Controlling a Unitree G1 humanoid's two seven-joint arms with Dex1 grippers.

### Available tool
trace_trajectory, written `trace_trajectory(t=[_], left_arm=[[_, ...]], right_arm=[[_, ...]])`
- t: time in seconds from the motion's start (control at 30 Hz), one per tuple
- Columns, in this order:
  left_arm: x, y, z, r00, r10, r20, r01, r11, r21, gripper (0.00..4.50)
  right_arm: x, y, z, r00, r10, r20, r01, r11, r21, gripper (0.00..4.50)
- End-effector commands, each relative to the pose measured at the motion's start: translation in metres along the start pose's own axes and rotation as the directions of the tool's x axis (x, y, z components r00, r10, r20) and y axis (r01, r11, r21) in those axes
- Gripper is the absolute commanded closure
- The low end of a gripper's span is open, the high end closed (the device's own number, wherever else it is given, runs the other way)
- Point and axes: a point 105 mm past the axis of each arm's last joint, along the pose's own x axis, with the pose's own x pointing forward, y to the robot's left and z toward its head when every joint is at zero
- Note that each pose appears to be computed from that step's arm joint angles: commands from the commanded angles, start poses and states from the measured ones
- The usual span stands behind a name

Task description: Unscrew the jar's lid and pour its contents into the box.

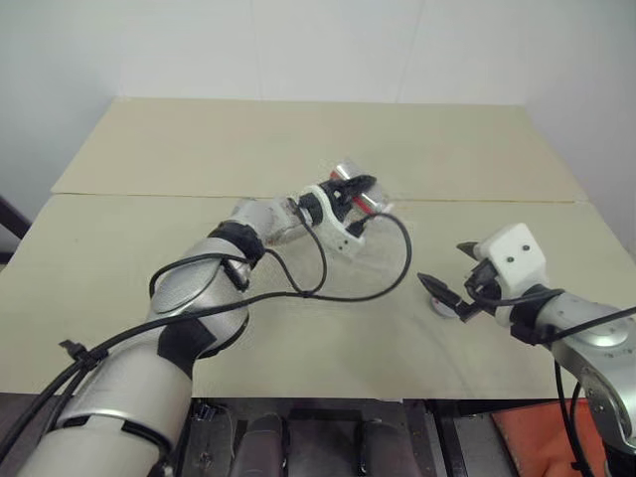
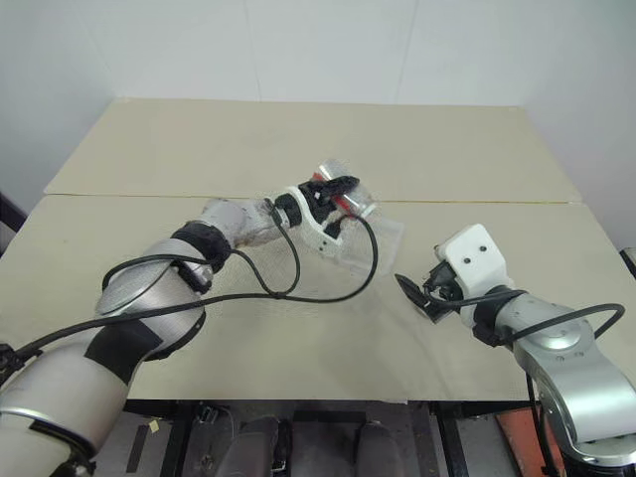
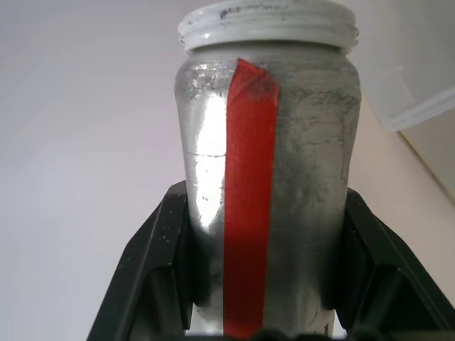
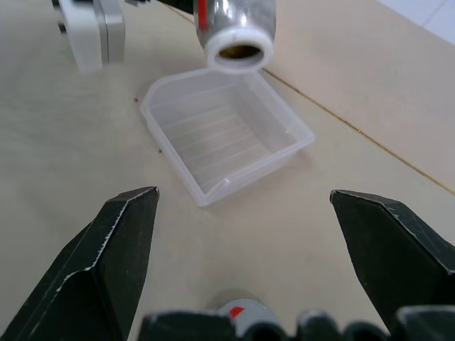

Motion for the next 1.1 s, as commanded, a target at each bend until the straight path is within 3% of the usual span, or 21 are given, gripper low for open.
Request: trace_trajectory(t=[0.03, 0.2, 0.5, 0.57, 0.63, 0.7, 0.73, 0.77, 0.83, 0.87, 0.93, 1.03, 1.1], left_arm=[[0.004, 0.017, -0.016, 0.999, 0.022, -0.029, -0.019, 0.995, 0.102, 2.43], [0.004, 0.016, -0.014, 1.000, -0.012, 0.011, 0.010, 0.982, 0.187, 2.43], [0.004, 0.006, -0.009, 0.999, -0.040, 0.012, 0.037, 0.983, 0.179, 2.43], [0.003, 0.006, -0.010, 0.999, -0.038, -0.005, 0.038, 0.990, 0.135, 2.43], [0.003, 0.005, -0.015, 0.995, -0.051, -0.090, 0.036, 0.986, -0.161, 2.43], [0.001, 0.002, -0.015, 0.991, -0.077, -0.112, 0.019, 0.894, -0.448, 2.43], [0.001, 0.001, -0.015, 0.989, -0.081, -0.125, -0.008, 0.807, -0.591, 2.43], [-0.001, 0.000, -0.018, 0.985, -0.085, -0.150, -0.050, 0.692, -0.720, 2.43], [-0.003, -0.003, -0.025, 0.977, -0.077, -0.199, -0.157, 0.371, -0.915, 2.43], [-0.006, -0.007, -0.028, 0.974, -0.068, -0.216, -0.201, 0.177, -0.963, 2.43], [-0.009, -0.010, -0.028, 0.974, -0.045, -0.223, -0.225, -0.040, -0.973, 2.43], [-0.013, -0.016, -0.026, 0.975, -0.030, -0.218, -0.220, -0.116, -0.969, 2.43], [-0.015, -0.018, -0.023, 0.977, -0.033, -0.210, -0.212, -0.070, -0.975, 2.43]], right_arm=[[-0.007, -0.006, 0.018, 0.997, -0.039, 0.069, 0.041, 0.999, -0.023, 0.03], [-0.006, -0.006, 0.018, 0.996, -0.051, 0.066, 0.053, 0.998, -0.026, 0.03], [-0.004, -0.006, 0.016, 0.996, -0.059, 0.060, 0.061, 0.998, -0.035, 0.03], [-0.003, -0.005, 0.014, 0.997, -0.055, 0.050, 0.058, 0.997, -0.048, 0.03], [-0.003, -0.006, 0.012, 0.997, -0.056, 0.047, 0.058, 0.997, -0.048, 0.03], [-0.002, -0.007, 0.012, 0.997, -0.059, 0.046, 0.061, 0.997, -0.045, 0.03], [-0.002, -0.007, 0.011, 0.997, -0.061, 0.047, 0.063, 0.997, -0.042, 0.03], [-0.002, -0.007, 0.012, 0.997, -0.062, 0.049, 0.064, 0.997, -0.040, 0.03], [-0.001, -0.007, 0.012, 0.996, -0.065, 0.055, 0.067, 0.997, -0.035, 0.03], [0.000, -0.007, 0.012, 0.996, -0.065, 0.059, 0.067, 0.997, -0.030, 0.03], [0.001, -0.008, 0.013, 0.996, -0.065, 0.062, 0.067, 0.997, -0.028, 0.03], [0.003, -0.008, 0.013, 0.996, -0.063, 0.063, 0.065, 0.997, -0.034, 0.03], [0.004, -0.008, 0.013, 0.996, -0.059, 0.063, 0.062, 0.997, -0.039, 0.03]])
